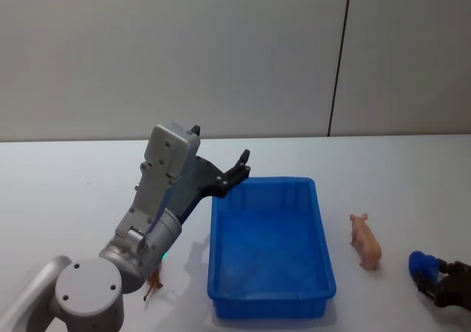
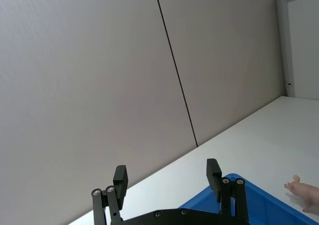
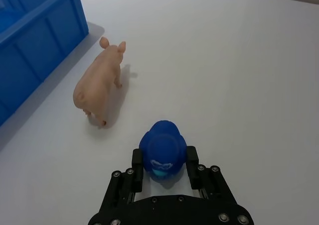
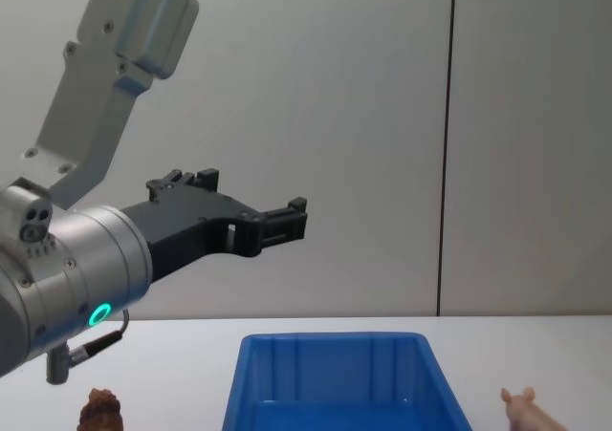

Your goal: Pick up the two dolls from the table and place them into the box.

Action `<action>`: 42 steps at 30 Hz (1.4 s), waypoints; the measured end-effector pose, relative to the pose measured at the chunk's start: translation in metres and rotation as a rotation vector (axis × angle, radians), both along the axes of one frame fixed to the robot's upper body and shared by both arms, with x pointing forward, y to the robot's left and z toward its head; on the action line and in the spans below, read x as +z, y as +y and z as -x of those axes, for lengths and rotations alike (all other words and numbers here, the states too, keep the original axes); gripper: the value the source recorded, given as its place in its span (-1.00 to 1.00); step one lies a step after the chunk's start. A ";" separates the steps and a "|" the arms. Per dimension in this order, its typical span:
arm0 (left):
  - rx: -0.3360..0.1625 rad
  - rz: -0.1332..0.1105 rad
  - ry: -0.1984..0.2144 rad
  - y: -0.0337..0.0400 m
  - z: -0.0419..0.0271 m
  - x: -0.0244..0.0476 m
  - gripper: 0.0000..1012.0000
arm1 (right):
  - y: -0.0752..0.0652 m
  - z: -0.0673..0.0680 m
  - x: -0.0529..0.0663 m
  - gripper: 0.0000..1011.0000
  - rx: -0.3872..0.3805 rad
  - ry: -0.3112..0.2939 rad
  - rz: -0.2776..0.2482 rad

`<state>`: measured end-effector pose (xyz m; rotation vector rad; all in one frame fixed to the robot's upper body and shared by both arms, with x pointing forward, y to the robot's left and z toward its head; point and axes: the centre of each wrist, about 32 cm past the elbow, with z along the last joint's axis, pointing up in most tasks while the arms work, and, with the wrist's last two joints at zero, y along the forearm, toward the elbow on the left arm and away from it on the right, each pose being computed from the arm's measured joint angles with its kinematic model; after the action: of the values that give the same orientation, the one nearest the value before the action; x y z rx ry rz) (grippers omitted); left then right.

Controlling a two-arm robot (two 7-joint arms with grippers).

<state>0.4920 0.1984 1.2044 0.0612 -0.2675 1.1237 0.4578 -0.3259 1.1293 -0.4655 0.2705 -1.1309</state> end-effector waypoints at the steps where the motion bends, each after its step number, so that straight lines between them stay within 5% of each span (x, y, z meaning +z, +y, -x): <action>1: 0.000 0.000 0.000 0.0000 0.0000 0.0000 0.98 | 0.000 0.000 0.000 0.00 -0.001 -0.002 -0.001; 17: 0.000 0.000 0.000 0.0000 0.0000 0.0000 0.98 | 0.004 -0.002 0.014 -0.22 0.023 -0.154 -0.029; 27: 0.000 0.000 0.000 0.0000 0.0000 0.0000 0.98 | 0.019 -0.009 0.038 -0.34 0.125 -0.284 -0.063; 42: 0.000 0.000 0.000 0.0000 0.0000 0.0000 0.98 | 0.053 -0.019 0.057 -0.53 0.322 -0.334 -0.114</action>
<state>0.4920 0.1984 1.2044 0.0612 -0.2676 1.1237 0.4772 -0.2729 1.1861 -0.2034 -0.0322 -0.8552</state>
